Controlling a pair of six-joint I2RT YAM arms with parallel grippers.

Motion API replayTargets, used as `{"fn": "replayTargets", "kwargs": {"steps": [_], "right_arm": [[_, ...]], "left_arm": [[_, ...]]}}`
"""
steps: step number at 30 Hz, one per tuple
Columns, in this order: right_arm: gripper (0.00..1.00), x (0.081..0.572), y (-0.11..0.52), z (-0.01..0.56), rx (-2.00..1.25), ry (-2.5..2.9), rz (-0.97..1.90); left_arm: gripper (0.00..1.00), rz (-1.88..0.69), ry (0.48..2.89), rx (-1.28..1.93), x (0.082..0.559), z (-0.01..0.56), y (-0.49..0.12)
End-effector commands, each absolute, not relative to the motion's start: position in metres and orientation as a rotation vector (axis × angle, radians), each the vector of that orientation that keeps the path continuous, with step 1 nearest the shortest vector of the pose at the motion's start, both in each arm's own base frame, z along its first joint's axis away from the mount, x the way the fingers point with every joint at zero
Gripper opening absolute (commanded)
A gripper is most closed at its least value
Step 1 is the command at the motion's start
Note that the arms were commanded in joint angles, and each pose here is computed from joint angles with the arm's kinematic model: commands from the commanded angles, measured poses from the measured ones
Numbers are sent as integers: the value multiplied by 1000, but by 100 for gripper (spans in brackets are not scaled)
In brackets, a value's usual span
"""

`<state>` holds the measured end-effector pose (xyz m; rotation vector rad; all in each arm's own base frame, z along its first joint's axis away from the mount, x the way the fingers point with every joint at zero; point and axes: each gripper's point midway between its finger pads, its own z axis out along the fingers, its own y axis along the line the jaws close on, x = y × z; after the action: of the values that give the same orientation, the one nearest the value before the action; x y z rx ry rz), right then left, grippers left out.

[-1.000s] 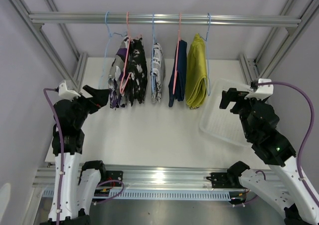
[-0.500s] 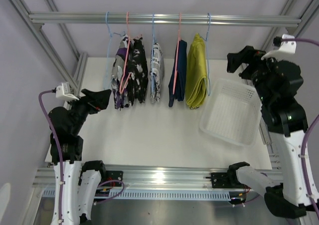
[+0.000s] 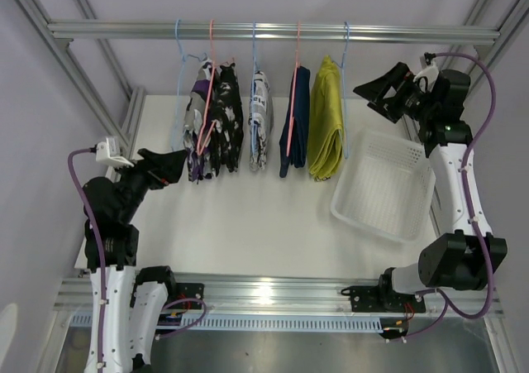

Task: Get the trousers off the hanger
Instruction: Pick up the hanger from the clothesline.

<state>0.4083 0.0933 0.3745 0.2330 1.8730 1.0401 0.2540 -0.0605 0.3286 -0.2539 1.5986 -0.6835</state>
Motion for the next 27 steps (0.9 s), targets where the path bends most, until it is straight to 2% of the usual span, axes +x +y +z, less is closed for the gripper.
{"fn": "replayTargets", "kwargs": {"steps": [1,2,6,23,24,27], "right_arm": [[99,385,122,420,30,1715,1324],[100,385,125,434,-44,1625,1336],[99,379,132,431,0,1572,1524],[99,393,170,424,-134,1588,1606],[98,393,170,425,-136,1587,1606],[81,393,170,429,-144,1578,1600]], "left_arm": [[99,-683,1577,-217,258,332,-61],[99,-684,1581,-219,258,331,-61],[99,-685,1582,-215,258,332,-61],[99,-679,1587,-217,259,330,-61],[99,-682,1590,-216,259,329,-61],[100,-684,1589,-215,259,330,-61]]}}
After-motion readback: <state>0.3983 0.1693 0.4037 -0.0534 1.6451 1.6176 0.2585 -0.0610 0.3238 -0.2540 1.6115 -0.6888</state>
